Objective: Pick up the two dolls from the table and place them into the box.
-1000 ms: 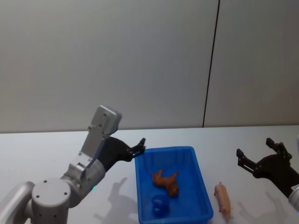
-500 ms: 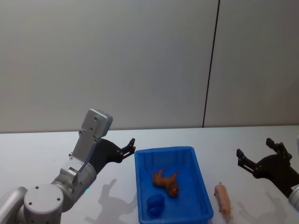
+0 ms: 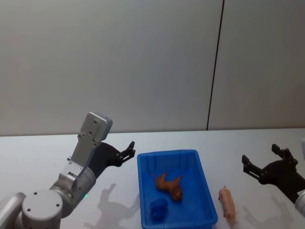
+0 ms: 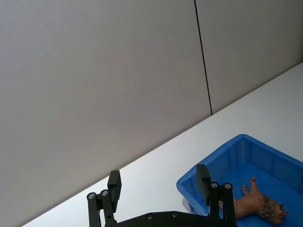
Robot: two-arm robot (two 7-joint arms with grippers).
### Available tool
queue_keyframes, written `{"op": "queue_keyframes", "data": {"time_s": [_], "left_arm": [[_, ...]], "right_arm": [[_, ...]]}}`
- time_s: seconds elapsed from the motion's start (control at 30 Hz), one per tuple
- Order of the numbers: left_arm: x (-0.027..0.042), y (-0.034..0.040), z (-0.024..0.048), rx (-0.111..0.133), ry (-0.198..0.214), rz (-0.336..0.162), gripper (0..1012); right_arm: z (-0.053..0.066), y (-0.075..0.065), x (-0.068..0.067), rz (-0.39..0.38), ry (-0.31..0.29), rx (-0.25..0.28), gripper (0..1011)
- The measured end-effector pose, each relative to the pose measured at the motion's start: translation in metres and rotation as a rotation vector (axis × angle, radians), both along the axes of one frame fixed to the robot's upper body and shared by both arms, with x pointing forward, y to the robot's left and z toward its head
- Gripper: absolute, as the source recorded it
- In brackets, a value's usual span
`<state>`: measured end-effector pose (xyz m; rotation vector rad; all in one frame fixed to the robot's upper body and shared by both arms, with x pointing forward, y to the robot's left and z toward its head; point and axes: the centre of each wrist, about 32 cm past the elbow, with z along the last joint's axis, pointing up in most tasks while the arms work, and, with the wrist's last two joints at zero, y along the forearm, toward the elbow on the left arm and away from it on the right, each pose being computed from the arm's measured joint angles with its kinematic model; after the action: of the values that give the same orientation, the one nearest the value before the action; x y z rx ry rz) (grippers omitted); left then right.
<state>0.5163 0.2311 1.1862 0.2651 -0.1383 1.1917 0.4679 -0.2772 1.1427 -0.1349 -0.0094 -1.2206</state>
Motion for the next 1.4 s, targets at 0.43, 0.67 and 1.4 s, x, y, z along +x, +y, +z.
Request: {"op": "queue_keyframes", "data": {"time_s": [0.43, 0.67, 1.4], "left_arm": [[-0.0007, 0.0009, -0.0002, 0.002, -0.003, 0.005, 1001], [-0.0008, 0.0011, -0.0001, 0.002, -0.003, 0.006, 1001], [-0.0011, 0.0013, -0.0004, 0.003, -0.003, 0.007, 1001]], "right_arm": [[-0.006, -0.004, -0.003, 0.020, 0.074, -0.021, 1003], [-0.011, -0.007, -0.010, 0.030, 0.111, -0.038, 1003], [-0.036, 0.005, -0.027, 0.063, 0.193, -0.084, 1003]]}}
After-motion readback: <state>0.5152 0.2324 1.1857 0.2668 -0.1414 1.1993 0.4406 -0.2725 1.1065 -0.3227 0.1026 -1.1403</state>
